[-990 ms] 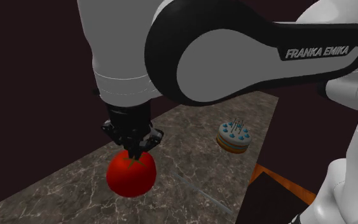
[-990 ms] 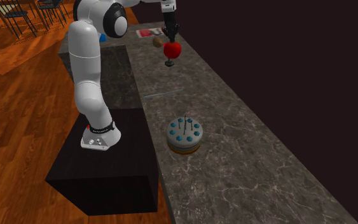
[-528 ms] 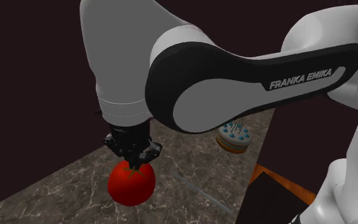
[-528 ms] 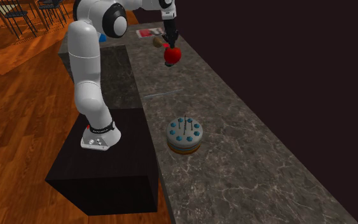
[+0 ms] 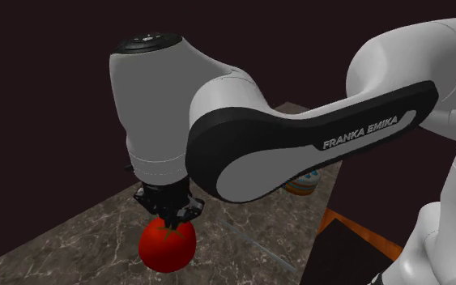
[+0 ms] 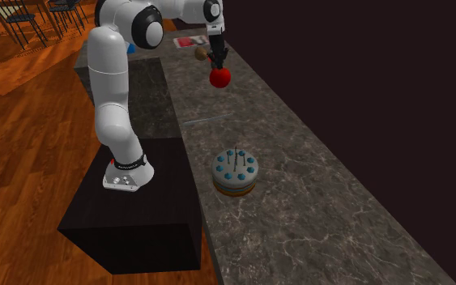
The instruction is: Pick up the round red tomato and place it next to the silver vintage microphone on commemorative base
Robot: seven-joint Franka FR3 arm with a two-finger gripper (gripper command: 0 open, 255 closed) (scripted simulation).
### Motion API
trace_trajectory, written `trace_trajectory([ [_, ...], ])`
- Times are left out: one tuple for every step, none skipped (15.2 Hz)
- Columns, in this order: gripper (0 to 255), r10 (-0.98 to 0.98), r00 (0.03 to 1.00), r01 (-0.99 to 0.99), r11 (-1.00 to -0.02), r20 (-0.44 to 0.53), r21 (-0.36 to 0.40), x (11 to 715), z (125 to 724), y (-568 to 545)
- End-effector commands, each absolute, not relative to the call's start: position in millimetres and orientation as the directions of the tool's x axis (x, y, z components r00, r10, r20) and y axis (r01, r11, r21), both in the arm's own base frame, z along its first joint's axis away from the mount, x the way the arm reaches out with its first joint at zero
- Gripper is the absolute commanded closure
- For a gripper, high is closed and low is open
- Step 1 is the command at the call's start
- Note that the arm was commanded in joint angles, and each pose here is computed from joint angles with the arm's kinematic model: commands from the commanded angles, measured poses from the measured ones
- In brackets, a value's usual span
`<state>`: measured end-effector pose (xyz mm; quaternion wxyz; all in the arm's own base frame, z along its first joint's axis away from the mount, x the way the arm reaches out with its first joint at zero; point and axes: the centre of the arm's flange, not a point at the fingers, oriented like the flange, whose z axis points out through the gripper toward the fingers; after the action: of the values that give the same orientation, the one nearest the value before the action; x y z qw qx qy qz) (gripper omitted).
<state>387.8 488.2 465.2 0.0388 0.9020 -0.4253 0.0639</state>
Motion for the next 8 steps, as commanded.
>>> trace_trajectory([
  [255, -0.762, 0.630, -0.772, -0.635, 0.148, 0.015, 387, 455, 489],
  [255, -0.762, 0.630, -0.772, -0.635, 0.148, 0.015, 387, 449, 489],
  [255, -0.762, 0.630, -0.772, -0.635, 0.148, 0.015, 387, 444, 489],
  [255, -0.762, 0.630, -0.772, -0.635, 0.148, 0.015, 387, 439, 489],
  [255, -0.762, 0.630, -0.772, -0.635, 0.148, 0.015, 387, 433, 489],
  [255, -0.762, 0.630, -0.772, -0.635, 0.148, 0.015, 387, 428, 489],
  [255, -0.762, 0.630, -0.772, -0.635, 0.148, 0.015, 387, 423, 489],
  [255, -0.762, 0.630, -0.772, -0.635, 0.148, 0.015, 387, 418, 489],
])
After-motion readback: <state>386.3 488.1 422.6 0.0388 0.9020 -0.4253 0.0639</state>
